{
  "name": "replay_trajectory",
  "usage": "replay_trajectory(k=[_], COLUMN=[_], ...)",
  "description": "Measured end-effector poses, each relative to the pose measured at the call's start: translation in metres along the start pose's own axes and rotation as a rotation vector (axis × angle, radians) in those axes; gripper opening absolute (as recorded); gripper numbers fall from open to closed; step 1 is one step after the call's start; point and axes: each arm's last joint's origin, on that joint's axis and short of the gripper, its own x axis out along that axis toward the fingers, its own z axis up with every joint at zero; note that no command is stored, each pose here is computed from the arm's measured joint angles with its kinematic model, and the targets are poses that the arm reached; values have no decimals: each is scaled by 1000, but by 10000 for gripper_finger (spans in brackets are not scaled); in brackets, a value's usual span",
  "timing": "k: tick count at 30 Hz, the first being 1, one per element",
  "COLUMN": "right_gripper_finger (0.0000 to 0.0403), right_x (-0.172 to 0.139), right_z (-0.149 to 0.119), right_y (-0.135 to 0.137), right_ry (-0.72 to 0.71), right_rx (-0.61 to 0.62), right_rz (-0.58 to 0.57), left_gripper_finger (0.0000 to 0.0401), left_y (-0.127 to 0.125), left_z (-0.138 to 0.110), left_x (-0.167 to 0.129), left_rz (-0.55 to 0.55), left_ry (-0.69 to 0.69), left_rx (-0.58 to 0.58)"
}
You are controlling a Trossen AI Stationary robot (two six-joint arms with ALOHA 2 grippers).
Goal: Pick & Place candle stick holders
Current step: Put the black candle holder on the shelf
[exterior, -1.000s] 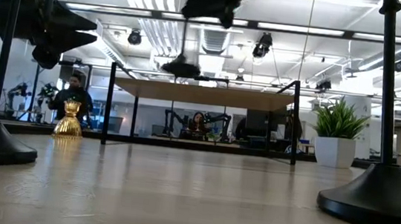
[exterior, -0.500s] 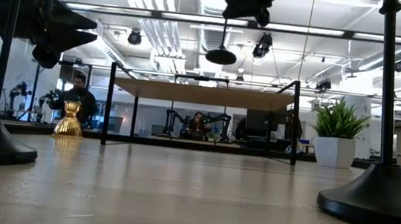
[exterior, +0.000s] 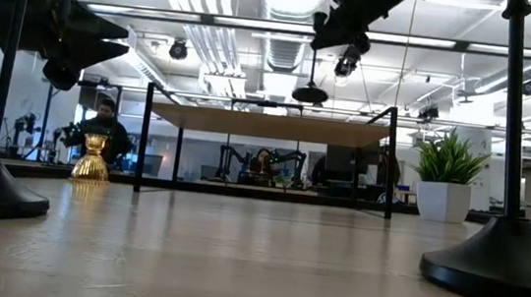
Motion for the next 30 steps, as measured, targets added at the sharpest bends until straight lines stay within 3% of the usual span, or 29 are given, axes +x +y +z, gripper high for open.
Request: replay_trajectory(k=[15, 30], right_gripper_finger=[8, 8], right_x=[8, 18], right_z=[-15, -36], right_y=[-55, -72], right_ry=[41, 51], right_rx=[34, 59], right_rz=[-131, -163], left_gripper_finger=[149, 149], left_y=[1, 1], left_z=[0, 0], left_x=[0, 0], left_rz=[48, 47], left_ry=[-16, -16], left_rx=[8, 8])
